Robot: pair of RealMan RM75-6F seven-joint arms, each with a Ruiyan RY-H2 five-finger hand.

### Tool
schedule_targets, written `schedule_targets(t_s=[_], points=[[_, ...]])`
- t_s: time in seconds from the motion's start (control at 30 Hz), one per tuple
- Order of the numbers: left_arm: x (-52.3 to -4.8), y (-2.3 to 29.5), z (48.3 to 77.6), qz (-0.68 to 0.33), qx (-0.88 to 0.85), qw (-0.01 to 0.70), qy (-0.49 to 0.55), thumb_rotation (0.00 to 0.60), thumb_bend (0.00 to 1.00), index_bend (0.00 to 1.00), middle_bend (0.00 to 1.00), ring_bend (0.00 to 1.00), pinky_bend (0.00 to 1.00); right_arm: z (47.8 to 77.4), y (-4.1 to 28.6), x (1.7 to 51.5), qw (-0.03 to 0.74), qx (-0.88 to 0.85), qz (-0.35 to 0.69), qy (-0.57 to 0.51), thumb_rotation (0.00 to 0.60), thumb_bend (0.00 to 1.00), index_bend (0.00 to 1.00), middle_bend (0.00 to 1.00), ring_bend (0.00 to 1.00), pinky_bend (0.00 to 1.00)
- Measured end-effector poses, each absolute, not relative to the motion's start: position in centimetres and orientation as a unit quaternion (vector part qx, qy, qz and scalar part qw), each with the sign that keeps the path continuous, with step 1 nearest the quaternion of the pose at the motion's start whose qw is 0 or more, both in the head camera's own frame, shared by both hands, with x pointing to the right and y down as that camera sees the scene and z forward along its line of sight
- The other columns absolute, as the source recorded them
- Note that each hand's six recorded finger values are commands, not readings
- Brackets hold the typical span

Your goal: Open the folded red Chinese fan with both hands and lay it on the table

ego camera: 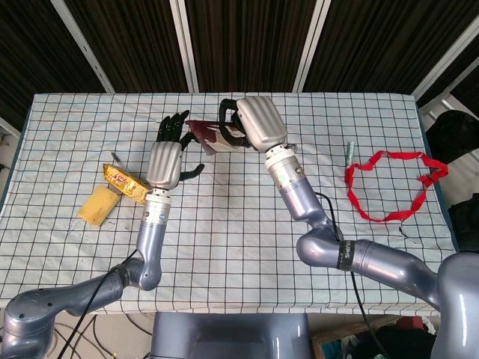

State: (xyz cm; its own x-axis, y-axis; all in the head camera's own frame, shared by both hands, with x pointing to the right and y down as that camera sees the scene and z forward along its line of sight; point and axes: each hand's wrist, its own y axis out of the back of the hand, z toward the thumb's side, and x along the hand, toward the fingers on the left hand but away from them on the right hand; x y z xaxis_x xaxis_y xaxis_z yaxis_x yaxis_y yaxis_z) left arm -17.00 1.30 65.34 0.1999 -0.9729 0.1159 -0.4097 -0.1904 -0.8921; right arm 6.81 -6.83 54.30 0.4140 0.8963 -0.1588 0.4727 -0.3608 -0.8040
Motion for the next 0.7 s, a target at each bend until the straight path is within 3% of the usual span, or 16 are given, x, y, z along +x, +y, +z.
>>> schedule_targets(t_s=[0.47,0.7], points=[[-15.4,0.4,66.3,-0.371,-0.675,0.357,0.528,0.6,0.17,0.48,0.08,0.0,0.0,53.6,-6.5,6.5,0.329,-0.774,0.3,-0.45,0.6,0.4,0.81,0.95,0.99,0.81],[-14.0,0.8,66.8,-0.366,-0.686,0.345,0.526,0.6,0.28,0.52,0.09,0.0,0.0,53.5,-6.4,6.5,0.321,-0.776,0.299,-0.454,0.6,0.4,0.81,0.95,0.99,0.81]])
